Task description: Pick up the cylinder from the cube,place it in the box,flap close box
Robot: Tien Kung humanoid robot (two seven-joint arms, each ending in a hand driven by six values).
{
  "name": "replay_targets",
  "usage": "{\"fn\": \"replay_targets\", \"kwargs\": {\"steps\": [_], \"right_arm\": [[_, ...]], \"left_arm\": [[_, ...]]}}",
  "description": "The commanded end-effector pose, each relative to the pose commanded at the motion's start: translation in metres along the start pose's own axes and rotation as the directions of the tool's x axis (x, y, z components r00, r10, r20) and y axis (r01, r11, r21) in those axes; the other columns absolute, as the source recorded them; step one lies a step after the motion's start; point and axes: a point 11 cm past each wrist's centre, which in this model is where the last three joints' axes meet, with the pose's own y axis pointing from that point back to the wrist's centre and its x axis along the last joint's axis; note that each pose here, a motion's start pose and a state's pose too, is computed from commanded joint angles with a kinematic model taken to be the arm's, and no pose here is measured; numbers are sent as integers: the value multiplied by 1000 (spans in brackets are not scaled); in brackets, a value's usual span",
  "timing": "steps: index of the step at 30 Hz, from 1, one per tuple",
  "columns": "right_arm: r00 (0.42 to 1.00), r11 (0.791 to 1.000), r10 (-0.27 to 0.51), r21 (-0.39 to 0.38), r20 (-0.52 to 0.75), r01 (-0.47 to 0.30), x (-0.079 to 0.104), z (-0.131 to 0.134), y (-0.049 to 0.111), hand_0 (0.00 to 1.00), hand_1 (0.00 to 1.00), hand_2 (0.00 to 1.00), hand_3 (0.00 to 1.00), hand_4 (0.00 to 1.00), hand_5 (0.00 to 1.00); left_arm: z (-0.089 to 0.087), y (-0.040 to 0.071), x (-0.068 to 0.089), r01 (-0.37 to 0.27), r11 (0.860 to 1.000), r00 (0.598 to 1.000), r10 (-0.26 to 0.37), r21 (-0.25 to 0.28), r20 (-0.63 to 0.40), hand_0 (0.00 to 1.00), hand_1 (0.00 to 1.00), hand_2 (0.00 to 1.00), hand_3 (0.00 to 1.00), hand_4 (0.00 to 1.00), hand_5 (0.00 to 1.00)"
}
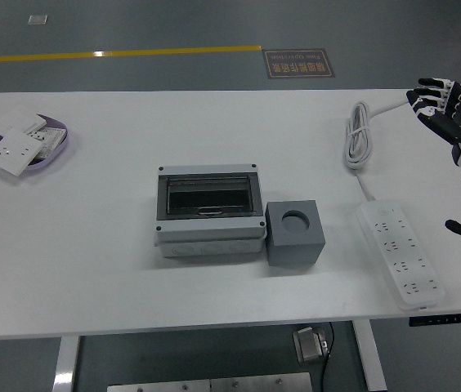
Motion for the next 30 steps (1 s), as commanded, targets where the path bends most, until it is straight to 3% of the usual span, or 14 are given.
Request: {"fn": "replay_targets", "kwargs": {"steps": [8, 30], "right_arm": [[1000, 1000, 17, -1, 14, -17, 5, 2, 1, 704, 647, 657, 659, 752, 280], [998, 1000, 21, -8, 57, -21, 4, 6, 3, 705, 641, 655, 660, 744, 274]], "left_arm": [[6, 0, -3, 5, 1000, 1000, -5, -11, -3, 567, 614, 575, 598, 708, 212], [-6, 0, 0, -1, 1000, 1000, 1, 13, -12, 567, 614, 575, 598, 708, 210]]}}
